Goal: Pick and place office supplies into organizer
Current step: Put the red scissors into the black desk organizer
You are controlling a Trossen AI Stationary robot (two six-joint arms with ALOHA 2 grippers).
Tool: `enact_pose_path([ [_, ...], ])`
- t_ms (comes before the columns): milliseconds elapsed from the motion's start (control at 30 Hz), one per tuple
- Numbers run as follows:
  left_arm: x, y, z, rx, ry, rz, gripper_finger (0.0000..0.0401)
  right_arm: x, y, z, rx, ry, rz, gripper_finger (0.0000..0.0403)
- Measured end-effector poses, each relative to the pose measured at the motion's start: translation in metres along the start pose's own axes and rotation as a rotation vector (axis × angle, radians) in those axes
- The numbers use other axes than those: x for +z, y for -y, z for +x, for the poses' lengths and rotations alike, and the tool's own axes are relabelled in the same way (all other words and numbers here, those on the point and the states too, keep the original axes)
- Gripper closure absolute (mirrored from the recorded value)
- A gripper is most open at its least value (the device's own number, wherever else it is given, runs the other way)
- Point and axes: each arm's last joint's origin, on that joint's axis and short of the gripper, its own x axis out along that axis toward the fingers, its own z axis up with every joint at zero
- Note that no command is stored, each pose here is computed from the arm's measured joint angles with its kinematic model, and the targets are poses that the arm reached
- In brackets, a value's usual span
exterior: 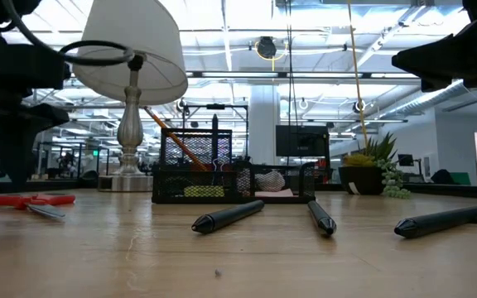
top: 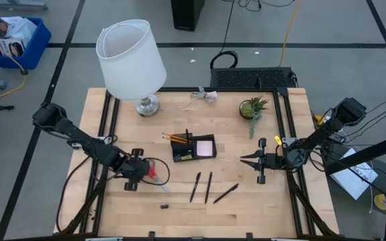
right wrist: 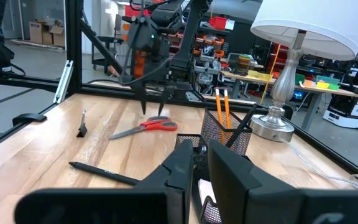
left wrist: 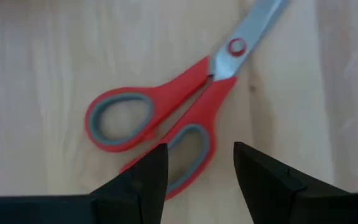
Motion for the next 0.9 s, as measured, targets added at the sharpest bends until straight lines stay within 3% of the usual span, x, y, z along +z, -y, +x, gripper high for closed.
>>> enact_pose_path([
  [600, -0.015, -0.002, 0.008, 0.021, -0.054, 0.009, 0.0215, 0.000, 0.000, 0.000, 0.000, 0.000, 0.000, 0.0360],
  [900, -0.022, -0.004, 0.017, 0.015, -0.008, -0.014, 0.0215, 0.000, 0.000, 0.000, 0.000, 0.000, 0.000, 0.0360],
])
